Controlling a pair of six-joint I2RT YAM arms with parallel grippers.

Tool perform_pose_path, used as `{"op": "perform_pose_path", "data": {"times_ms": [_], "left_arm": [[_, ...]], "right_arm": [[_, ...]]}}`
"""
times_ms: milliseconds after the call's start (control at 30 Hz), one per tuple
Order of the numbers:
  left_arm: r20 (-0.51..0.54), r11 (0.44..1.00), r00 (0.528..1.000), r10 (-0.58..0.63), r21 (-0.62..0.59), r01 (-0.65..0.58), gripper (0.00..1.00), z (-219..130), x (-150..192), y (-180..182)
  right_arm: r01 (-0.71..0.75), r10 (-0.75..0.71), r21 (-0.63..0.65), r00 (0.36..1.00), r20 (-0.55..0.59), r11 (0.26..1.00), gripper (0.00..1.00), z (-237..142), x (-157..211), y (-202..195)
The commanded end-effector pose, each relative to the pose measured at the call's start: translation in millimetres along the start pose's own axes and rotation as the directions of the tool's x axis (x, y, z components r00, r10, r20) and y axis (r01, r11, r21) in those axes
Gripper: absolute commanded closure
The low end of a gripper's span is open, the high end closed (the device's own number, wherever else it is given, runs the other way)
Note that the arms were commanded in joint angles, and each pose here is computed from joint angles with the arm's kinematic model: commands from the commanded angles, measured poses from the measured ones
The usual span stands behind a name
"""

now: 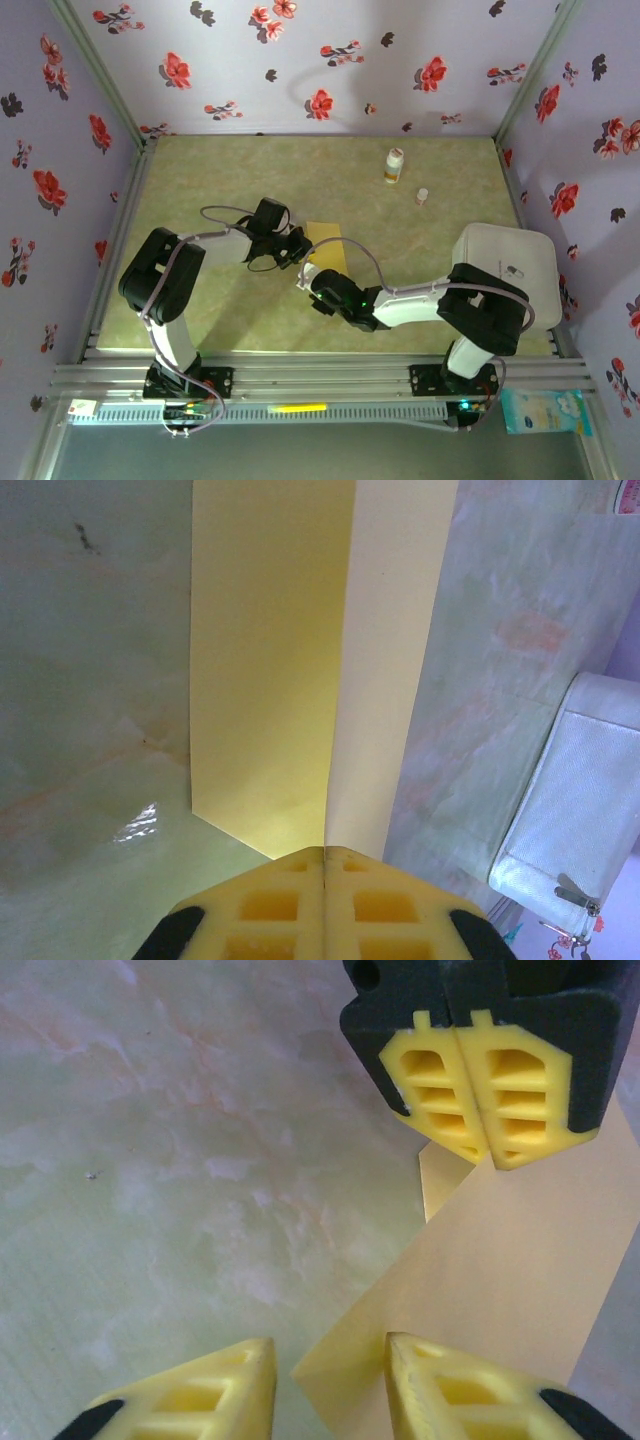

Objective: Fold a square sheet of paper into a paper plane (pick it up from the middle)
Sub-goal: Third fold the triangle at the center of the table.

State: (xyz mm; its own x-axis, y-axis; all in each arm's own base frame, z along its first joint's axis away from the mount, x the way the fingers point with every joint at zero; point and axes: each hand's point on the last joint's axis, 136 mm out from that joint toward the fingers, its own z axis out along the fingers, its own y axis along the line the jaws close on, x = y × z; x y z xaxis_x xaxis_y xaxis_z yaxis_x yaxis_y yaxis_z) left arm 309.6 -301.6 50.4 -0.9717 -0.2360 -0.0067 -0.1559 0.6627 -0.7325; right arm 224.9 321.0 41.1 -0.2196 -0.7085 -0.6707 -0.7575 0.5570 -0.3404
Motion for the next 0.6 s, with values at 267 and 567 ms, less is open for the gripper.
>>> {"op": "perform_pose_path", "data": {"times_ms": [267,567], "left_arm": [[-0.003,1.000,1.000,-0.004,0.016,0.004,1.00,-4.1,2.2,-1.5],[-0.005,1.000,1.000,-0.010,0.014,0.010,1.00,-3.3,2.6,0.0]], "right_arm": [[-0.031,0.030,0.053,0.999,0.028,0.998,0.78,-5.0,-6.5,-7.7],[-0.072,0.071,0.058,0.997,0.023,0.996,0.87,-2.4,-5.5,-7.5]]}}
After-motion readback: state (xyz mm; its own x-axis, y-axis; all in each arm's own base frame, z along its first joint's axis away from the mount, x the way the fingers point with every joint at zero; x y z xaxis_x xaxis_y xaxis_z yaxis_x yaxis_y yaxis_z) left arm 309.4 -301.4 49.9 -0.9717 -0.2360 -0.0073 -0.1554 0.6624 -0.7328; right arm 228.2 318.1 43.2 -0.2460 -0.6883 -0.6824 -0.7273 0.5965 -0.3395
